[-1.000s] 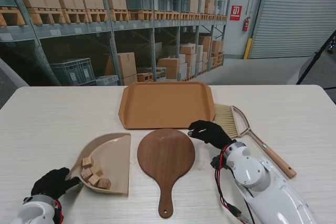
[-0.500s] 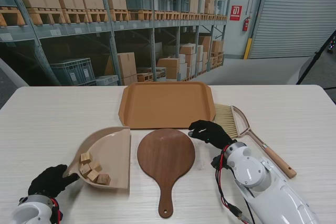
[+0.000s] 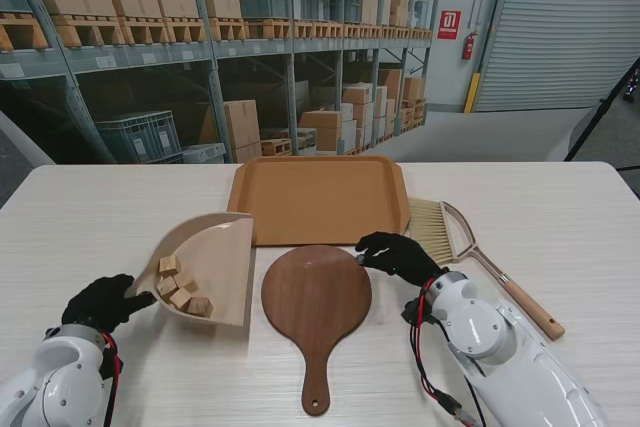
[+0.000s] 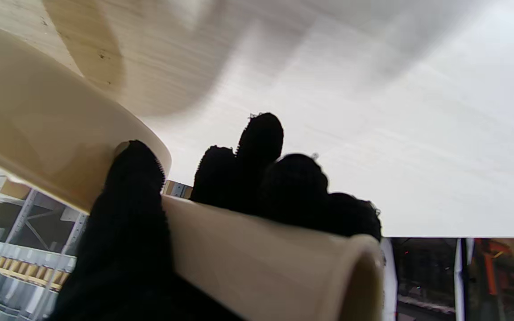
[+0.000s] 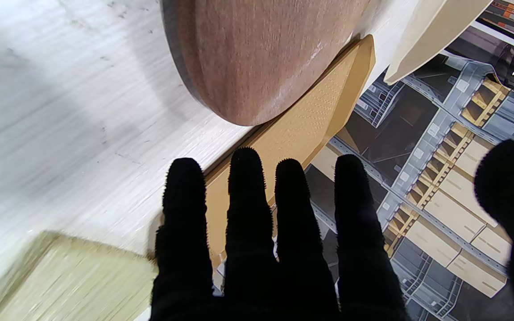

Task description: Sweep wood blocks off a wooden cutting board into a dustpan and pour them into a container

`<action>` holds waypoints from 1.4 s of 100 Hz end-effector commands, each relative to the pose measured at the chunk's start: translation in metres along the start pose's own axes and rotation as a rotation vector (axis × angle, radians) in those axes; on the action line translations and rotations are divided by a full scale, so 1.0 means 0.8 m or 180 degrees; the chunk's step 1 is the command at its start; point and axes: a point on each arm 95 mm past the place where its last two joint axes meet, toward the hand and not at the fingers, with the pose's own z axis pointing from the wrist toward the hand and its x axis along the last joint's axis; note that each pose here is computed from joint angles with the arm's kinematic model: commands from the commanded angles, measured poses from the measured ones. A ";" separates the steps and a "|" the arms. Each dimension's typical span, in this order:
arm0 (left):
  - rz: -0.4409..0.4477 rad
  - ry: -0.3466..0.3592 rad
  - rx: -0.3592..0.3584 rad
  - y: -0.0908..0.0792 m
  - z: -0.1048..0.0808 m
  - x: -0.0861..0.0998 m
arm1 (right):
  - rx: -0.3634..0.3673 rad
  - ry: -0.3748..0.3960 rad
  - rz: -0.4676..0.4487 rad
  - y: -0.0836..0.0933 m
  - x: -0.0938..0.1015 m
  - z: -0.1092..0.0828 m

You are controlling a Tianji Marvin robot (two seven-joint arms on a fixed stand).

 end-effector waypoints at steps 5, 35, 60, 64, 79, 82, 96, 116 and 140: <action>0.0087 0.0130 0.0050 -0.025 0.021 0.008 | 0.0079 -0.0011 0.0014 -0.006 -0.002 -0.002; 0.0111 0.0273 0.0179 -0.048 0.080 0.019 | 0.0127 0.0001 -0.0017 -0.008 -0.004 -0.002; 0.0129 0.0373 0.0134 -0.057 0.128 0.031 | 0.0154 0.0016 -0.0014 -0.010 -0.003 -0.001; 0.0139 0.0389 0.0095 -0.058 0.136 0.032 | 0.0158 0.0016 -0.0011 -0.010 -0.003 -0.001; 0.0161 0.0425 -0.0015 -0.061 0.165 0.037 | 0.0172 0.0017 -0.0006 -0.012 -0.002 -0.001; 0.0163 0.0425 -0.0029 -0.061 0.170 0.038 | 0.0175 0.0016 -0.0005 -0.012 -0.002 -0.001; 0.0170 0.0441 -0.0074 -0.063 0.192 0.045 | 0.0197 0.0015 0.0009 -0.014 -0.002 0.000; 0.0196 0.0495 -0.0128 -0.063 0.217 0.055 | 0.0212 0.0020 0.0018 -0.017 -0.002 0.000; 0.0292 0.0518 -0.0223 -0.060 0.242 0.068 | 0.0181 0.0037 0.0020 -0.014 0.000 -0.002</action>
